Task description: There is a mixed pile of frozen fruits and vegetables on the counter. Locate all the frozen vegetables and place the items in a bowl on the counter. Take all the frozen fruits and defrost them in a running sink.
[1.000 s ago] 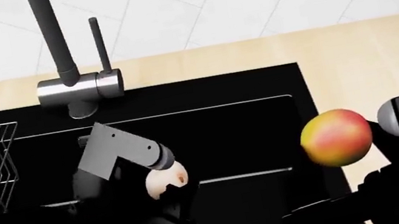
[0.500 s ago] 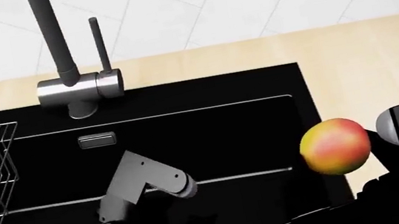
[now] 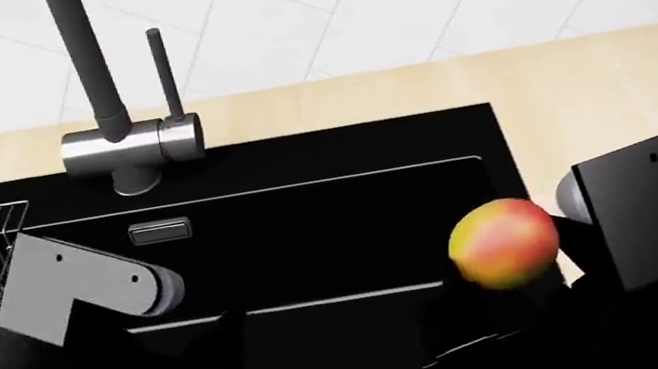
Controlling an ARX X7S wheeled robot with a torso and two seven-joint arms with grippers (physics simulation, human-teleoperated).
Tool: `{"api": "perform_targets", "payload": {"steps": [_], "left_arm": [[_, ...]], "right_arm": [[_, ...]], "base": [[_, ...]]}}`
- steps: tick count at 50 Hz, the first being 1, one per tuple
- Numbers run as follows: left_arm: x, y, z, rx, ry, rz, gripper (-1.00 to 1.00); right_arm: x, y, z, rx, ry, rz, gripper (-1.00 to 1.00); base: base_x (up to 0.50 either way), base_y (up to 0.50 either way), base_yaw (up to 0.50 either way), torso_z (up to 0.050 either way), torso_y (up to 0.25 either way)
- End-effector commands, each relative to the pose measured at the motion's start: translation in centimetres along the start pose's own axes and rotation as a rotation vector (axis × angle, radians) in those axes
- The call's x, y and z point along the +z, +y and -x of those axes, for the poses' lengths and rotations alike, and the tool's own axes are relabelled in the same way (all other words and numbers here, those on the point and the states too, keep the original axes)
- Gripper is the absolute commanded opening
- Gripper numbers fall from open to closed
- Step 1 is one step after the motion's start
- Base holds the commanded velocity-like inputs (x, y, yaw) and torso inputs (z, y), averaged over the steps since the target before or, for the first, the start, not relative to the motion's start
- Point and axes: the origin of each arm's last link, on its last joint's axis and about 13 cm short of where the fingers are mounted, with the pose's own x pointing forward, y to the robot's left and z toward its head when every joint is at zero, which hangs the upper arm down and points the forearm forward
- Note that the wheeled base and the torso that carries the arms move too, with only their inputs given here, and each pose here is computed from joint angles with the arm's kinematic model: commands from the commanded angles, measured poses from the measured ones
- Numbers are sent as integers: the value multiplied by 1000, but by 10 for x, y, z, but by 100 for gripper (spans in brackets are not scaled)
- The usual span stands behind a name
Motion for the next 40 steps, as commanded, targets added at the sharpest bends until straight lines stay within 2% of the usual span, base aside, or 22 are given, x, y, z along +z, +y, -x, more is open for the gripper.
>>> {"api": "perform_targets", "payload": {"steps": [1,4,10,17,23,26,27,28,29,40], "left_arm": [[7,8,45,124,-93,12,100],[5,10,53,144,-102,26,100],[10,14,65,169,-129,46,100],[8,11,73,176,-164,109,100],[12,15,88,206,-182,106,100],[9,13,90,203,-181,107,100],[8,13,86,202,-186,127,100],[8,13,86,205,-188,130,100],[8,12,84,206,-190,130,100],[3,17,96,212,-196,142,100]], "right_arm": [[9,9,-22,79,26,28,-100],[12,16,-33,122,39,23,-100],[17,30,-61,216,102,78,-100],[11,37,-87,258,156,95,-100],[9,51,-106,334,183,125,-100],[7,62,-119,390,213,151,-100],[-14,98,-147,514,243,192,-100],[-24,92,-163,515,320,147,-100],[-27,92,-168,508,333,141,-100],[-41,106,-195,557,404,162,-100]], "base": [[0,0,0,0,0],[0,0,0,0,0],[0,0,0,0,2],[0,0,0,0,0],[0,0,0,0,0],[0,0,0,0,0],[0,0,0,0,0],[0,0,0,0,0],[0,0,0,0,0],[0,0,0,1,0]]}}
